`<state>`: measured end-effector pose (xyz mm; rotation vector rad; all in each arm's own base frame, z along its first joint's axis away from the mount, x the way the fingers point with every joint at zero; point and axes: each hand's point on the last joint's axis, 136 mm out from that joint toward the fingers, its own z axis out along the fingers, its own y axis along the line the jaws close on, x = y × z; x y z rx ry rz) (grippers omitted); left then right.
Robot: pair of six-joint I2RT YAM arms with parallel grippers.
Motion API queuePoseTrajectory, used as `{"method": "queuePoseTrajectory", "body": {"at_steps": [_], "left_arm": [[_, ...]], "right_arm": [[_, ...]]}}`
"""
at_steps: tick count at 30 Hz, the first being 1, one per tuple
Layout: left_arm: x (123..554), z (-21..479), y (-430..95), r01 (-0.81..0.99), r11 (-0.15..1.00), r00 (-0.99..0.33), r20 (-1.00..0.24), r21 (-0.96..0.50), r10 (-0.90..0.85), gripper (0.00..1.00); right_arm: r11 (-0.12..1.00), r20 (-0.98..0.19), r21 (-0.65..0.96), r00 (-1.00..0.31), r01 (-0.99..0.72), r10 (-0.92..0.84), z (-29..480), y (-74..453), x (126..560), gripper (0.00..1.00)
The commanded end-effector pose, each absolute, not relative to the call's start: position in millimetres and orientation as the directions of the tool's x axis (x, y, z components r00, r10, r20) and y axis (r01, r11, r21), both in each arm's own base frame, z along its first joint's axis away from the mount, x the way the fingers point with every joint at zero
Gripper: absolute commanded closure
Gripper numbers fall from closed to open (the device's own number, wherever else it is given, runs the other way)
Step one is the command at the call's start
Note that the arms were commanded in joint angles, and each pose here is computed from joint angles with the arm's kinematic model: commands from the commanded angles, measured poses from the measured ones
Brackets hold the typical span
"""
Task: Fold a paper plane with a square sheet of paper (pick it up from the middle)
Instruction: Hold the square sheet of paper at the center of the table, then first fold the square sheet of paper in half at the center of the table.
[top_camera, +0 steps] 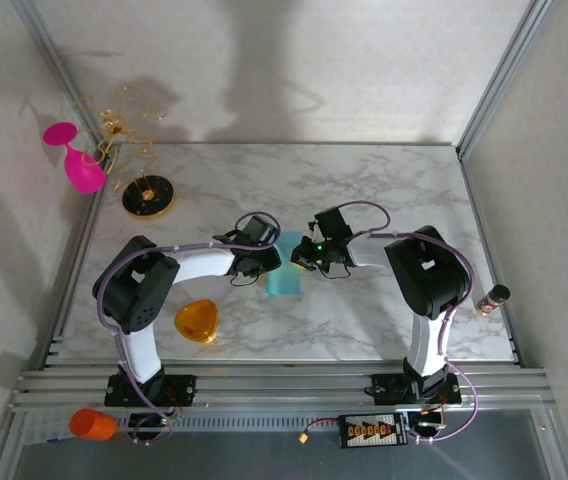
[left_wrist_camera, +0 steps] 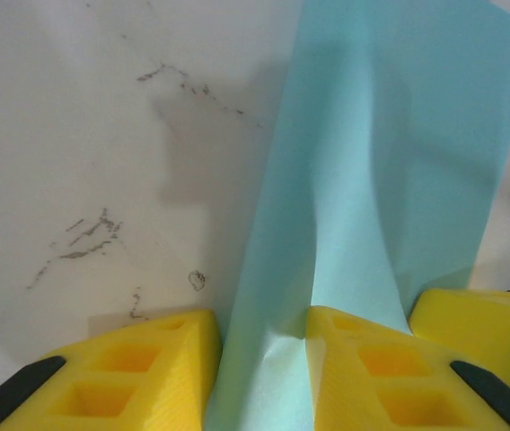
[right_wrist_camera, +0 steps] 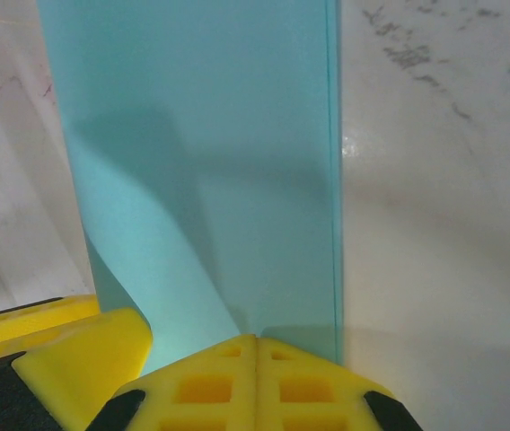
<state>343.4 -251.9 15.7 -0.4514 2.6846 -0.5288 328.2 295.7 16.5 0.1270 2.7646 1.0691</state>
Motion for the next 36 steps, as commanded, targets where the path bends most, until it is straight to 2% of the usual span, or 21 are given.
{"method": "queuePoseTrajectory", "body": {"at_steps": [1,9,14,17,20,27,36], "left_arm": [[319,-24,-223,-0.272,0.926,-0.915,-0.227,-0.260,-0.333,0.65],[367,73,-223,-0.219,0.901,-0.860,-0.362,-0.374,-0.359,0.61],[372,106,-244,-0.120,0.846,-0.868,-0.359,-0.520,-0.344,0.61],[366,101,-268,-0.082,0.786,-0.902,-0.290,-0.612,-0.320,0.64],[360,85,-280,-0.086,0.769,-0.928,-0.230,-0.634,-0.294,0.68],[358,45,-276,-0.109,0.861,-0.951,-0.199,-0.497,-0.235,0.74],[355,24,-274,-0.108,0.890,-0.963,-0.176,-0.444,-0.205,0.77]], "right_arm": [[0.854,-0.044,0.510,-0.989,0.102,0.144,-37,264,304,1.00],[0.907,0.000,0.407,-0.993,0.111,0.121,-72,239,285,1.00],[0.921,0.005,0.375,-0.993,0.108,0.115,-79,232,281,1.00],[0.920,0.014,0.375,-0.994,0.108,0.111,-82,232,279,1.00],[0.924,0.014,0.367,-0.994,0.105,0.108,-84,231,280,1.00],[0.935,0.007,0.343,-0.995,0.094,0.097,-85,228,281,1.00],[0.943,0.006,0.319,-0.996,0.090,0.093,-87,223,281,1.00]]}}
